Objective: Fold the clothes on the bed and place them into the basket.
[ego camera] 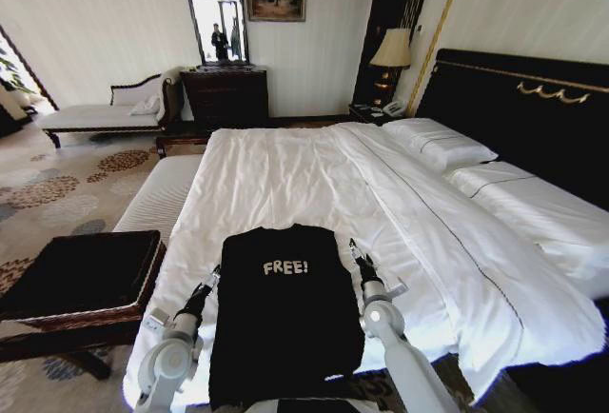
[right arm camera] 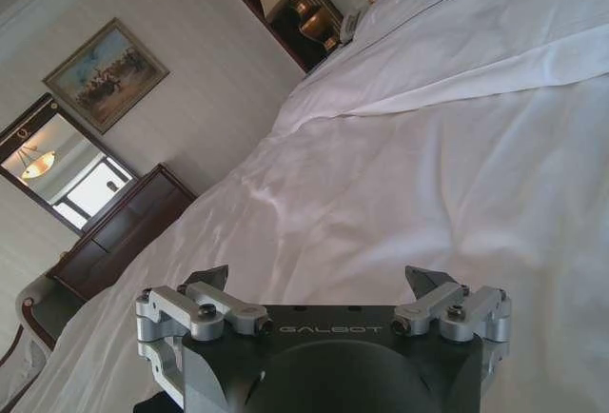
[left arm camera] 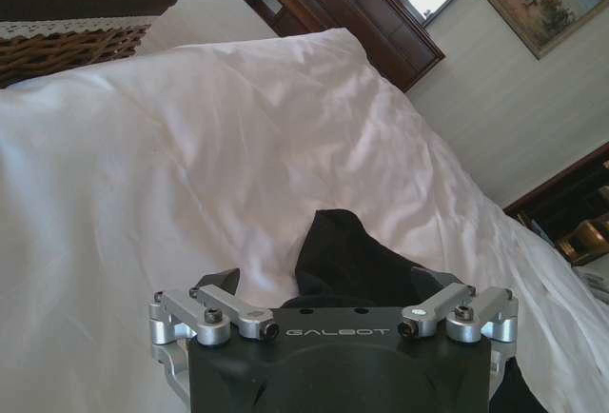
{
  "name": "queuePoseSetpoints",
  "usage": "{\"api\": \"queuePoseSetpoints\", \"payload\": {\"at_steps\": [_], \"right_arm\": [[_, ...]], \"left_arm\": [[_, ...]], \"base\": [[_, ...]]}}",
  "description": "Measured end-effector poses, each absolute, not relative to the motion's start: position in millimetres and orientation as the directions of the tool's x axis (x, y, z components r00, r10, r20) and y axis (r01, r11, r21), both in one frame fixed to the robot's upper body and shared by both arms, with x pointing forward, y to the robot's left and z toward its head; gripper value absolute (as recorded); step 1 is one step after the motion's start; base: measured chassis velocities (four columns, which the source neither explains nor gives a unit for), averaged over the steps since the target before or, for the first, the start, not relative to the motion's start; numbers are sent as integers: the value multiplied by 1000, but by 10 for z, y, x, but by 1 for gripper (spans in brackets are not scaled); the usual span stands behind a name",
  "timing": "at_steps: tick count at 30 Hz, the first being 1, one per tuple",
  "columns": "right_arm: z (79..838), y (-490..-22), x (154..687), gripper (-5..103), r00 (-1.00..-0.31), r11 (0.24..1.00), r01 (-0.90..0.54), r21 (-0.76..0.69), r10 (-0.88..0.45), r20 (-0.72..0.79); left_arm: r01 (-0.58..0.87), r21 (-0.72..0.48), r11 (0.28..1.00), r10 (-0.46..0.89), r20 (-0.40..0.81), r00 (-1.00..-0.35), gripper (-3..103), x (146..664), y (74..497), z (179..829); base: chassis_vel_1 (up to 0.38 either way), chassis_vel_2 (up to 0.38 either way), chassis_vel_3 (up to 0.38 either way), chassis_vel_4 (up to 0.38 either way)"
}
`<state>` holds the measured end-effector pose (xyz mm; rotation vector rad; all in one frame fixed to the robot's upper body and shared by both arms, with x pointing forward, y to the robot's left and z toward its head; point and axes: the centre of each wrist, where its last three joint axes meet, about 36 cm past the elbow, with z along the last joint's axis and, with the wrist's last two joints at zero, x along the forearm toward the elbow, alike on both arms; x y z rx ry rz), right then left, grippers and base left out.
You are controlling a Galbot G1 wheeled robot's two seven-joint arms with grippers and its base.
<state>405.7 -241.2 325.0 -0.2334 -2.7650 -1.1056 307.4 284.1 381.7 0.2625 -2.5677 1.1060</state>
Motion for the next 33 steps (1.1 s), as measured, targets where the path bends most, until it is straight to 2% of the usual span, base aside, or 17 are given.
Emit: {"api": "queuePoseSetpoints", "payload": {"at_steps": [5,8,14,21,27,33], "right_arm": [[3198,-2628,4307,100,-969,736,185,651,26,246],[3047,-2924,4494,100,-966,792,121,598,-46,256],[2830,-3048,4703,100,-957,822,23,569,-146,250],[2624,-2746,5081,100,-945,764,-83,639,-264,193],[2571,-2448,5361,100,-951,729,-75,680,-257,171],[2548,-2386,5392,100,-955,726,-75,684,-250,161]], "left_arm": [[-283,-677,679,-24,365,-931,100,3084,2856,3817],[-296,-672,679,-44,365,-930,100,3087,2923,3777],[-304,-690,657,-84,334,-939,100,3130,3107,3897],[-303,-693,654,-116,304,-946,100,3084,3253,4054],[-311,-690,654,-132,301,-944,100,3023,3289,4092],[-315,-689,652,-137,302,-943,100,2999,3293,4103]], "base": [[0,0,0,0],[0,0,0,0],[0,0,0,0],[0,0,0,0],[0,0,0,0],[0,0,0,0]]}}
